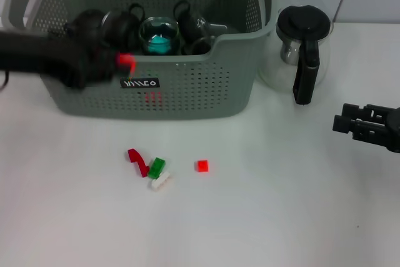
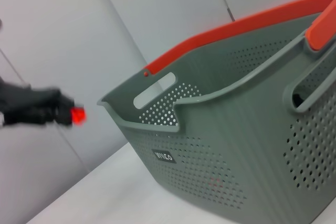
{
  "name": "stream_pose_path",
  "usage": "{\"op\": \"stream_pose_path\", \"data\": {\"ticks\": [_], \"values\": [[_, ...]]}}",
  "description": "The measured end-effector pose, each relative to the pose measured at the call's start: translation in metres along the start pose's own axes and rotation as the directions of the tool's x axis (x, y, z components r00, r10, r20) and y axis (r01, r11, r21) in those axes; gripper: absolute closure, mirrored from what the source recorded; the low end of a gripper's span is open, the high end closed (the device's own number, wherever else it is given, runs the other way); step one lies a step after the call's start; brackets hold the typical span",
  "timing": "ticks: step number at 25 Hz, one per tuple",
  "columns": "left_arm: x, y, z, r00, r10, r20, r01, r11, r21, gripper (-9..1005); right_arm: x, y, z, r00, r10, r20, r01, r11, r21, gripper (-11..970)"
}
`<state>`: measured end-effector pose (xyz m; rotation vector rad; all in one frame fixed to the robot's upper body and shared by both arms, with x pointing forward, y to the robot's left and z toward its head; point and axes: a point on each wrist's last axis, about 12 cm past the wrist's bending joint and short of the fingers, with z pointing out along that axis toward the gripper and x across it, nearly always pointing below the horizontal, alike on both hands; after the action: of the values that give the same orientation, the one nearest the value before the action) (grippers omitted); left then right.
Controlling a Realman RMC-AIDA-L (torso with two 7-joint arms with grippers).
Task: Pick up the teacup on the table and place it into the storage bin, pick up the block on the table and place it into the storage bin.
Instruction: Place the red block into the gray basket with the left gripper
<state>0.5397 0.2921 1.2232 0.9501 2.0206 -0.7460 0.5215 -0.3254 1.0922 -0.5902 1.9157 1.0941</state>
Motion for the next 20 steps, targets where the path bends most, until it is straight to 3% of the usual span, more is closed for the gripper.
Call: {"op": "stream_pose_path", "data": {"ticks": [4, 10, 15, 20], "values": [[-0.031, 0.003, 0.005, 0.993, 0.045, 0.105, -0.046, 0.999, 0.004, 787, -0.001, 0.000, 0.000, 1.000, -0.003, 0.000, 0.003, 1.000, -0.001, 353], [-0.068, 0.026, 0.051, 0.991, 0.063, 0.116, -0.053, 0.995, -0.089, 783, -0.002, 0.000, 0.001, 1.000, -0.005, 0.002, 0.005, 1.000, -0.002, 353], [-0.071, 0.051, 0.090, 0.996, 0.040, 0.077, -0.024, 0.980, -0.199, 779, -0.002, 0.000, 0.001, 1.000, -0.005, 0.004, 0.005, 1.000, 0.000, 352], [-0.064, 0.061, 0.119, 0.997, 0.078, 0.018, -0.069, 0.949, -0.307, 775, -0.002, -0.001, 0.002, 1.000, -0.005, 0.006, 0.005, 1.000, 0.003, 352]]}}
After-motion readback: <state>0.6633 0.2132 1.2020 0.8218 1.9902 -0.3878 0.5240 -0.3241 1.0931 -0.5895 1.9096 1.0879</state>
